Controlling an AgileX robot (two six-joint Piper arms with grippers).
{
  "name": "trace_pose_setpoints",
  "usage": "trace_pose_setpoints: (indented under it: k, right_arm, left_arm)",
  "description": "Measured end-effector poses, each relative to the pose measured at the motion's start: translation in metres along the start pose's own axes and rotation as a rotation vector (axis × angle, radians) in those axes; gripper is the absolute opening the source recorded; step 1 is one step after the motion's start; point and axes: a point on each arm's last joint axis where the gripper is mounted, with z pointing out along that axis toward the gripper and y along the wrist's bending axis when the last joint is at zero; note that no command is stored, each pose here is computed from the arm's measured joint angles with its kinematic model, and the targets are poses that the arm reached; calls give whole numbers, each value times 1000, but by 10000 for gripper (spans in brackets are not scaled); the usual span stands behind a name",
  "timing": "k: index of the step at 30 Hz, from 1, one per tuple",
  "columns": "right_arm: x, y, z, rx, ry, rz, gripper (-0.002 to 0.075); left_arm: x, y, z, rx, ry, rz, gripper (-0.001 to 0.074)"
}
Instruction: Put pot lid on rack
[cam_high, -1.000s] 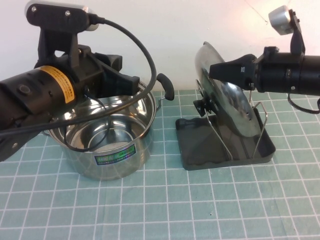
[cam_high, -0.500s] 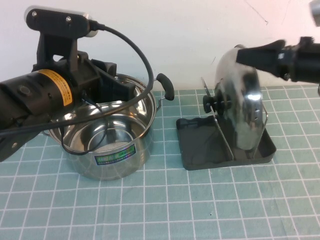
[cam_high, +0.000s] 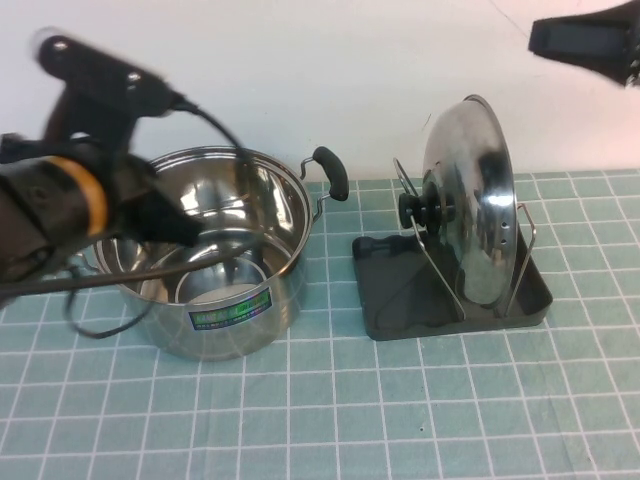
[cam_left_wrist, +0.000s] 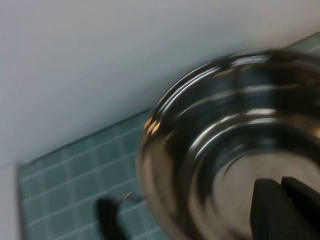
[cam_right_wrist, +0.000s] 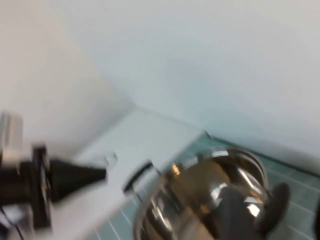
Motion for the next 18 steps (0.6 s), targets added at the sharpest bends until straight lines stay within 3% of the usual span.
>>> trace_pose_setpoints:
  k: [3, 6, 13, 18]
  right_arm:
    - [-20, 29, -10, 58, 178, -216, 144]
    - [-34, 59, -21, 161, 368, -382, 43]
    - [-38, 95, -61, 575, 739, -546, 8]
    - [-23, 123, -94, 816, 736, -620, 8]
  left_arm:
    - [4, 14, -16, -92, 58, 0, -1]
    - [4, 27, -40, -150, 63, -38, -1]
    - [7, 46, -105, -126, -20, -261, -1]
    - [25, 53, -149, -37, -201, -341, -1]
